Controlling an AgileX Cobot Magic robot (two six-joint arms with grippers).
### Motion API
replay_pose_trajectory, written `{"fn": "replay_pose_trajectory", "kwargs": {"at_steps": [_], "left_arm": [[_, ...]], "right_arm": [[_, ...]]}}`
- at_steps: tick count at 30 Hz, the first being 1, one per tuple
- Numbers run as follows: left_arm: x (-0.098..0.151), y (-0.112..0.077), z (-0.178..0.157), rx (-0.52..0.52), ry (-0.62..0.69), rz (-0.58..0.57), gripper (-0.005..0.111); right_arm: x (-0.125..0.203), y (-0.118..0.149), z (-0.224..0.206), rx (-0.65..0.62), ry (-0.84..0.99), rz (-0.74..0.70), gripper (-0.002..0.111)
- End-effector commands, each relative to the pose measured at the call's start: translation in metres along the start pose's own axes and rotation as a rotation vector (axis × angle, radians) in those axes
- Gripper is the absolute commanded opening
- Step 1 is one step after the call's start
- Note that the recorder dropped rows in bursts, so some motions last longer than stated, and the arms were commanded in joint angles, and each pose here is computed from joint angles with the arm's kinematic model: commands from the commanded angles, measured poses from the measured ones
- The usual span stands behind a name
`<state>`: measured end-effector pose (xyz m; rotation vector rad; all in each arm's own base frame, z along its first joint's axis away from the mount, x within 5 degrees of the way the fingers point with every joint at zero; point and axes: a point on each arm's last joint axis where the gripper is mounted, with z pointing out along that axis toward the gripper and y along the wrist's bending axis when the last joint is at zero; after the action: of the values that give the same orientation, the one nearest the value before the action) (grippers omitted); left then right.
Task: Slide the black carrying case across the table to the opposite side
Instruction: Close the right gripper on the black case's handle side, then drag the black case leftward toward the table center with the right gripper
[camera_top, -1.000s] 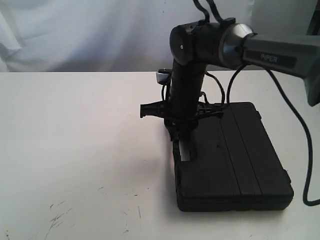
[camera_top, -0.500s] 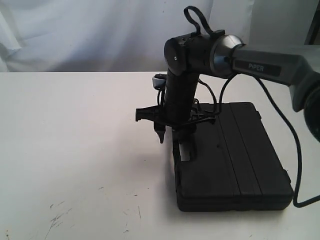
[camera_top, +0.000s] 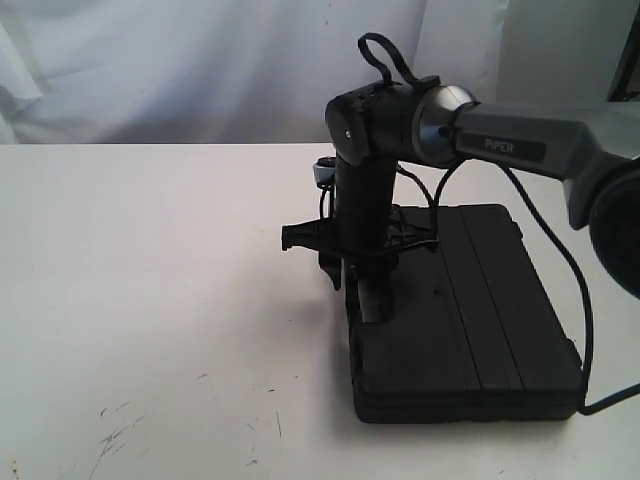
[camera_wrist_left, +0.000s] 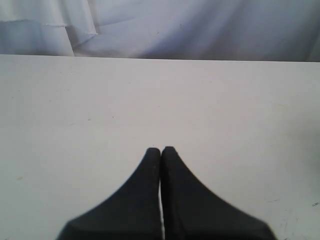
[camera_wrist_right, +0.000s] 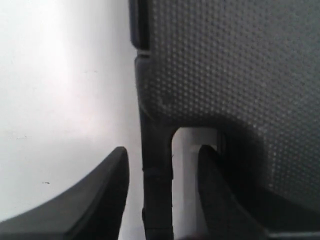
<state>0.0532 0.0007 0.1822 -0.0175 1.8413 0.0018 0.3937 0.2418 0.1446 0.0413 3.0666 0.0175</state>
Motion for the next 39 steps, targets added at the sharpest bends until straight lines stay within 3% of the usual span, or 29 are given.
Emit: {"fn": "replay_pose_trajectory", "kwargs": {"at_steps": [1, 6, 16, 39], "left_arm": [[0.0, 0.0, 0.0, -0.003, -0.013, -0.006, 0.0], [0.0, 0.0, 0.0, -0.003, -0.013, -0.006, 0.0], [0.0, 0.0, 0.0, -0.003, -0.013, -0.006, 0.0], [0.0, 0.0, 0.0, -0.003, -0.013, -0.006, 0.0]], "right_arm": [[0.001, 0.001, 0.007, -0.001, 0.026, 0.003, 0.038], [0.002, 0.001, 0.017, 0.012, 0.05, 0.0, 0.036], [0.0, 0.008, 0.017, -0.06, 0.029, 0.019, 0.005], [0.0, 0.067, -0.001, -0.263, -0.076, 0.008, 0.003]]}}
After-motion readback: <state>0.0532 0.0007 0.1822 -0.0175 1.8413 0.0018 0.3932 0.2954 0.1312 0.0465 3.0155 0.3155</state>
